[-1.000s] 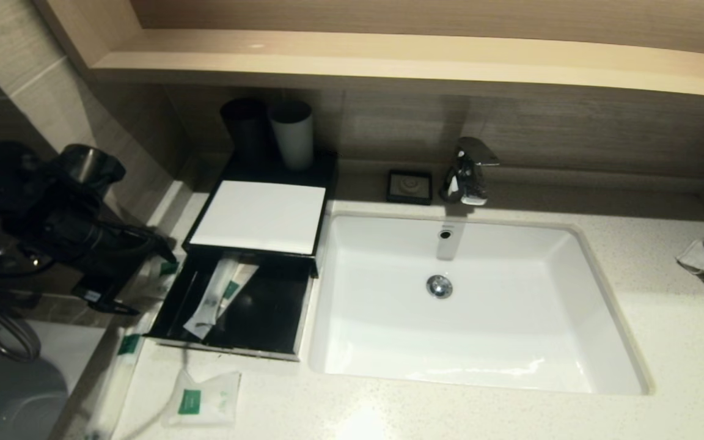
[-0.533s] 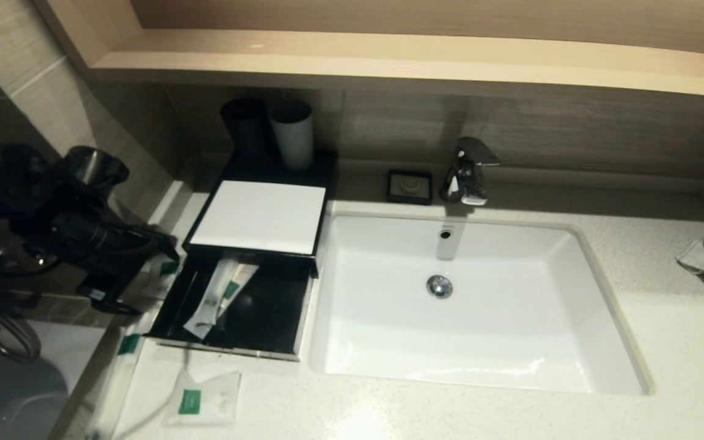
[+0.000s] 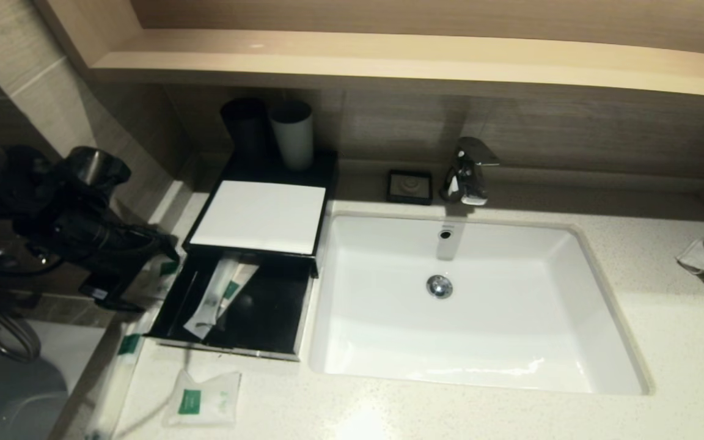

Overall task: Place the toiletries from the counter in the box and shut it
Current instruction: Pick up the bathroom toiletry

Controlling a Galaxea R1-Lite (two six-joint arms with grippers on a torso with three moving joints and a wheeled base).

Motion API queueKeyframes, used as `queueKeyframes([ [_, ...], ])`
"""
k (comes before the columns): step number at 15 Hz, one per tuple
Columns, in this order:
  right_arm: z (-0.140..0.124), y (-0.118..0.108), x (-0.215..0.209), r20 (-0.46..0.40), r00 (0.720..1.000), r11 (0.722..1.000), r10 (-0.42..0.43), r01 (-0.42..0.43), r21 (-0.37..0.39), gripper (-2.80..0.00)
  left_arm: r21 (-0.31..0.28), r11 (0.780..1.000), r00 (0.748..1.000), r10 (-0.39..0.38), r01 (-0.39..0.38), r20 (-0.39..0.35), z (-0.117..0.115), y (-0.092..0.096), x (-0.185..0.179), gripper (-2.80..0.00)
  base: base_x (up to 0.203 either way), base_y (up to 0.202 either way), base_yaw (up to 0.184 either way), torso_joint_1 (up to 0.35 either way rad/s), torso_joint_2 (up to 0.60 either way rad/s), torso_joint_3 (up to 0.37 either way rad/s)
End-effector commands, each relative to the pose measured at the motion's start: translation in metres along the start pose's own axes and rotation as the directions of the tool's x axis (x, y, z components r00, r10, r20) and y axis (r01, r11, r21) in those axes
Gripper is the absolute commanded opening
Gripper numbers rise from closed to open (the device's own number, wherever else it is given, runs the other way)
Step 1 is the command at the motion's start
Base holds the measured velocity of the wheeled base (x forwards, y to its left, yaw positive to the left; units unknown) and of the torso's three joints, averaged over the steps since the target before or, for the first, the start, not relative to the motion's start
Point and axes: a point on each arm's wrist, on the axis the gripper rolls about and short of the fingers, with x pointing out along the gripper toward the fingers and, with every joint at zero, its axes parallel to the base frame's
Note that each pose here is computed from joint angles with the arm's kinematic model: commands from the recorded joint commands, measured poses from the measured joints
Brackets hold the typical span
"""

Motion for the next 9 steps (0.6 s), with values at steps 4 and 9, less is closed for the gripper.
queueKeyframes([
  [4, 0.0000, 0.0000, 0.0000, 0.000, 1.000, 1.000, 0.000, 0.000, 0.000, -2.80, -0.007, 1.000, 1.000, 0.007, -0.007, -0.003, 0.0002, 0.0008, 0.0012, -2.80, 0.000, 0.000, 0.000, 0.000, 0.00, 0.000],
  [9, 0.0000, 0.0000, 0.0000, 0.000, 1.000, 1.000, 0.000, 0.000, 0.000, -2.80, -0.007, 1.000, 1.000, 0.014, -0.014, -0.006, -0.0002, 0.0023, 0.0024, -2.80, 0.000, 0.000, 0.000, 0.000, 0.00, 0.000],
])
